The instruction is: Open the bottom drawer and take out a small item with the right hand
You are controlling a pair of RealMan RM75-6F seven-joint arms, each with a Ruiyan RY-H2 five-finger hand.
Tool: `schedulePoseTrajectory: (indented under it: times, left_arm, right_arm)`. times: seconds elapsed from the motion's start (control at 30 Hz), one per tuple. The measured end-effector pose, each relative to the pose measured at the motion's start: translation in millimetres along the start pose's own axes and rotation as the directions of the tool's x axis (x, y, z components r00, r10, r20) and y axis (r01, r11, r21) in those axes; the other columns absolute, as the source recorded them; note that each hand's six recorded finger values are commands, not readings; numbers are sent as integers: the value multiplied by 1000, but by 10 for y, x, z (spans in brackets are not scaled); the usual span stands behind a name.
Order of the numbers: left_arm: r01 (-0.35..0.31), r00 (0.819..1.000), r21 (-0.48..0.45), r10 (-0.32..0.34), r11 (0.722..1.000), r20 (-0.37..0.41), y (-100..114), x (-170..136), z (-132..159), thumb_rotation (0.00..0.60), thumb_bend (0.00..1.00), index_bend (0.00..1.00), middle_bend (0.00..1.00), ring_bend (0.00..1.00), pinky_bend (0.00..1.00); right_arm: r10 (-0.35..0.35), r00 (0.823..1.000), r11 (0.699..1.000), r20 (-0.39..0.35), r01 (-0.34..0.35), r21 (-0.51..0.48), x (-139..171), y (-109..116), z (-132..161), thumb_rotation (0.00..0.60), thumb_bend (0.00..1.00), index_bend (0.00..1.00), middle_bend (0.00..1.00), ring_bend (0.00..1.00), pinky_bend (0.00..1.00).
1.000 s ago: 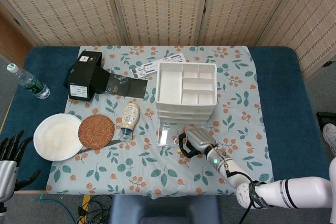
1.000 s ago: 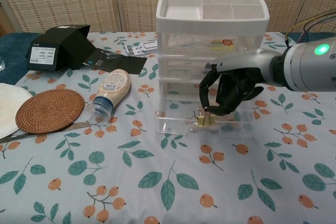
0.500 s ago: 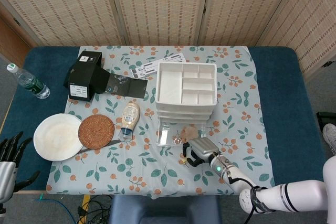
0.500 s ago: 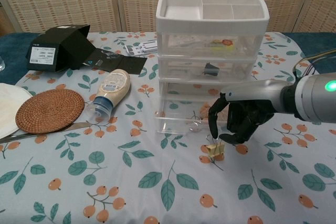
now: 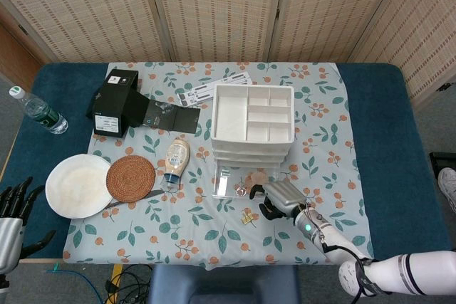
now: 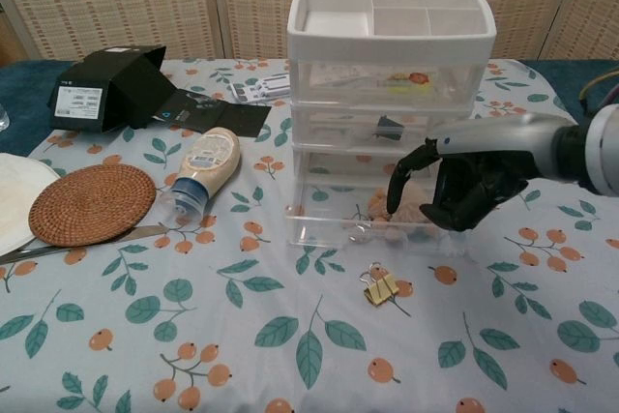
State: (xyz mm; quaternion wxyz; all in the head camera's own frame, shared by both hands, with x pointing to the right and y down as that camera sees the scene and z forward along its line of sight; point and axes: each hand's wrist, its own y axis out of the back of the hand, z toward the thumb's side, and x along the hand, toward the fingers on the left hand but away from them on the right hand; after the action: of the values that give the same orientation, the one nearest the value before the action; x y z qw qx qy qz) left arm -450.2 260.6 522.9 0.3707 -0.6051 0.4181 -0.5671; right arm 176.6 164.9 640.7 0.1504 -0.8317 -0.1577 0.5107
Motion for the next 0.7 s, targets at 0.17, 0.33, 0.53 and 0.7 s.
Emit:
schedulePoseTrajectory:
  times: [0.17,0.33,0.53,0.7]
  left_arm:
    - [1,1000,-3,-1,1000,3,0,22,1,600,175,132,43,75,72]
    - [3,1000,-7,-3,1000,9,-11,78,13,600,175,132,43,75,72]
    - [12,1000,-4,-12,1000,15,-48,148,34,600,175,132,44,75,72]
    - [18,1000,-2,-18,1000,23,-74,166,79,600,175,132,43,75,72]
  right_arm:
    - [-144,990,989,7,144,32,246,313,-159,600,613,313,832,923,1000]
    - [-326,944,944,48,322,66,674,575,-476,600,613,312,719,763,996]
    - [-478,872,877,110,468,107,1234,626,-878,600,610,262,483,408,532]
    - [-547,823,835,156,523,172,1609,541,-1208,600,576,192,333,217,279]
